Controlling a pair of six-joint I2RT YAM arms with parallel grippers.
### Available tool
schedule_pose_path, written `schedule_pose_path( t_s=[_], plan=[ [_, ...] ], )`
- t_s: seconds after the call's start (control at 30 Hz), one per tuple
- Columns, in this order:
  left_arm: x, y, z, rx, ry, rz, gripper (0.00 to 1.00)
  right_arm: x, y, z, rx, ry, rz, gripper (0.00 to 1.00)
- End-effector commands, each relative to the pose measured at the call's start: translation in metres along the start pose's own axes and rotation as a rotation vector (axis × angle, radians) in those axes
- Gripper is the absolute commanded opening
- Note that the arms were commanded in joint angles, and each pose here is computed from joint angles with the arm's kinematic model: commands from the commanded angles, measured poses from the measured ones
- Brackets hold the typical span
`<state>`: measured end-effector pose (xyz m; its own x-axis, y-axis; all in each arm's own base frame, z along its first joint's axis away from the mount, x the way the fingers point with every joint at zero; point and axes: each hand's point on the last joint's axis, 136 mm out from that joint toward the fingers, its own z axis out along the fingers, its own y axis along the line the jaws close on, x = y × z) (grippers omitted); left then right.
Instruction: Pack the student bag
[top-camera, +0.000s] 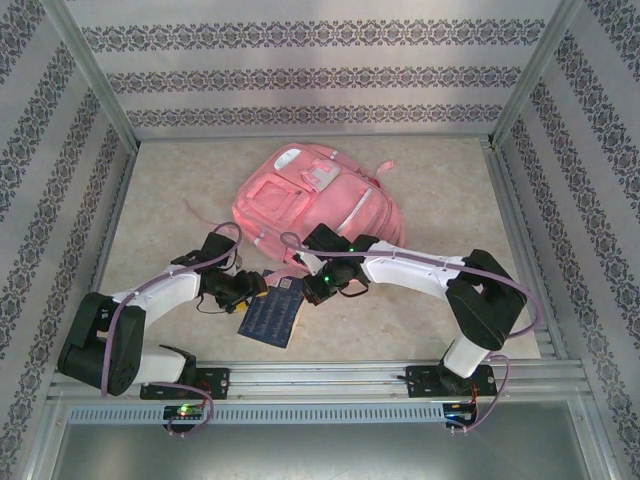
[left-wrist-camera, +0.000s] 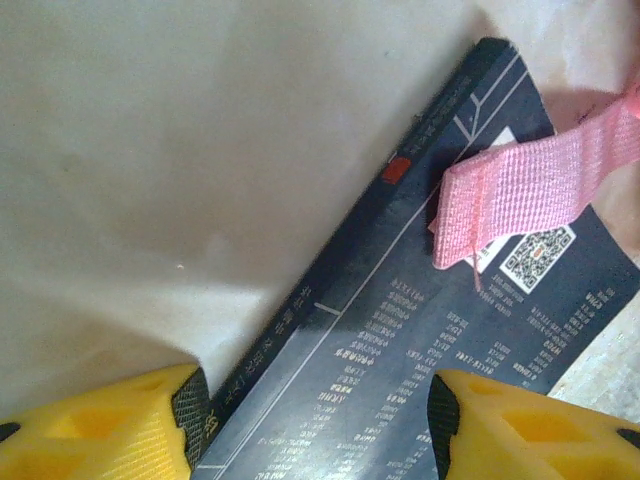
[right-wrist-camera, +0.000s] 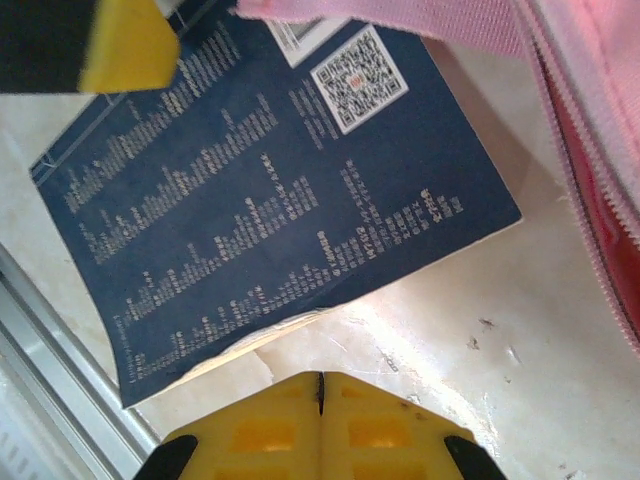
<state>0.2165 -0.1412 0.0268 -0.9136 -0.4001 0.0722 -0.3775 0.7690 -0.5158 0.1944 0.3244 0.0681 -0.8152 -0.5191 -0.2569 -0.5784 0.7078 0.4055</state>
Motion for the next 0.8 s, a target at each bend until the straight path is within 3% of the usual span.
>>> schedule_pose_path(
  t_s=[0.0, 0.17, 0.27, 0.37, 0.77],
  plan=[
    [0.021, 0.002, 0.011, 0.022, 0.071, -0.030, 0.61, 0.008, -0.004, 0.010, 0.021, 0.060, 0.040, 0.00],
    [0.030, -0.007, 0.022, 0.054, 0.123, 0.005, 0.62, 0.007, -0.004, 0.026, 0.011, 0.107, 0.112, 0.01],
    [0.040, -0.012, 0.028, 0.067, 0.162, 0.024, 0.62, 0.007, -0.008, 0.028, 0.029, 0.117, 0.130, 0.17],
    [0.044, -0.017, 0.026, 0.080, 0.168, 0.037, 0.61, 0.008, -0.014, 0.025, 0.049, 0.116, 0.153, 0.23],
    [0.058, -0.035, 0.013, 0.138, 0.214, 0.101, 0.60, 0.009, -0.013, -0.007, -0.041, 0.092, 0.276, 0.25]
  ],
)
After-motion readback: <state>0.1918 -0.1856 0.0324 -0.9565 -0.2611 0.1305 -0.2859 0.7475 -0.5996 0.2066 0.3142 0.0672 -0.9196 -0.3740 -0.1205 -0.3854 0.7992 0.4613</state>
